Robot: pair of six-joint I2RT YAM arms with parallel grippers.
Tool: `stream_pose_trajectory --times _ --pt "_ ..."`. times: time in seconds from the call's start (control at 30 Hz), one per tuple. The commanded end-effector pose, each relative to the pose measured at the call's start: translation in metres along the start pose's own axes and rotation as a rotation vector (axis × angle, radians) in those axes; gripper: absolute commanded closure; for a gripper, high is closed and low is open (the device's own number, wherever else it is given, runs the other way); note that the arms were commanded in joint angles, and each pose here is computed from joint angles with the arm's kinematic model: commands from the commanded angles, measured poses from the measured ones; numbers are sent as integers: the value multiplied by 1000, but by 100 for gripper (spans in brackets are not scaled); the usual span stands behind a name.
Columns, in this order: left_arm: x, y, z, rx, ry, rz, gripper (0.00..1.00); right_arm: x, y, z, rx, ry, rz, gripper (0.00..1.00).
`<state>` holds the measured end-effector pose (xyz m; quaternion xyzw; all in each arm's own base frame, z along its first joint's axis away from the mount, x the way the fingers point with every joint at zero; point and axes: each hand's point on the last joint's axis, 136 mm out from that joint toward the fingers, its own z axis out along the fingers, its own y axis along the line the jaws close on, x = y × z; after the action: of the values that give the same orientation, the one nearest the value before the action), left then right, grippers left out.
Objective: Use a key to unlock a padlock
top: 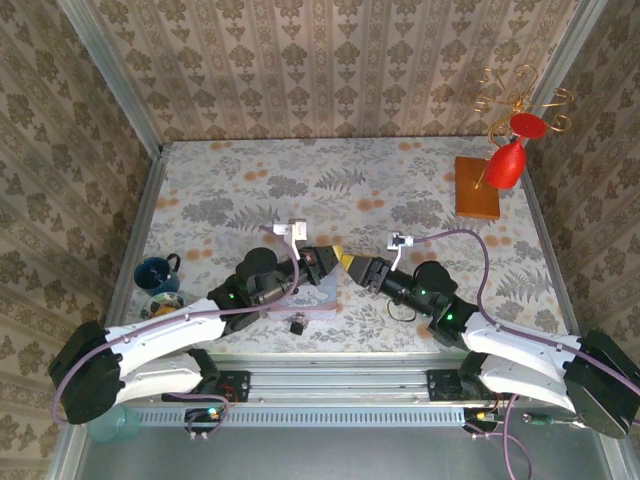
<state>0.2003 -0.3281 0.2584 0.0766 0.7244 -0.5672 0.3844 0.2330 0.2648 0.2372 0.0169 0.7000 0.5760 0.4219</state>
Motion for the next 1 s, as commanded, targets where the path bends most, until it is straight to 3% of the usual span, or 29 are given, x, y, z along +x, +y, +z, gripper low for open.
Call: stream_pose_trajectory --times 0.0,0.73,0.97 --pt "-11 -27 2 97 -23 16 100 -1 15 1 -74 13 -41 54" --pt "-6 -26 10 116 -5 13 99 -9 28 -10 -114 -7 -75 79" --pt "-3 -22 9 106 -2 19 94 -11 31 -10 -122 -9 -61 88"
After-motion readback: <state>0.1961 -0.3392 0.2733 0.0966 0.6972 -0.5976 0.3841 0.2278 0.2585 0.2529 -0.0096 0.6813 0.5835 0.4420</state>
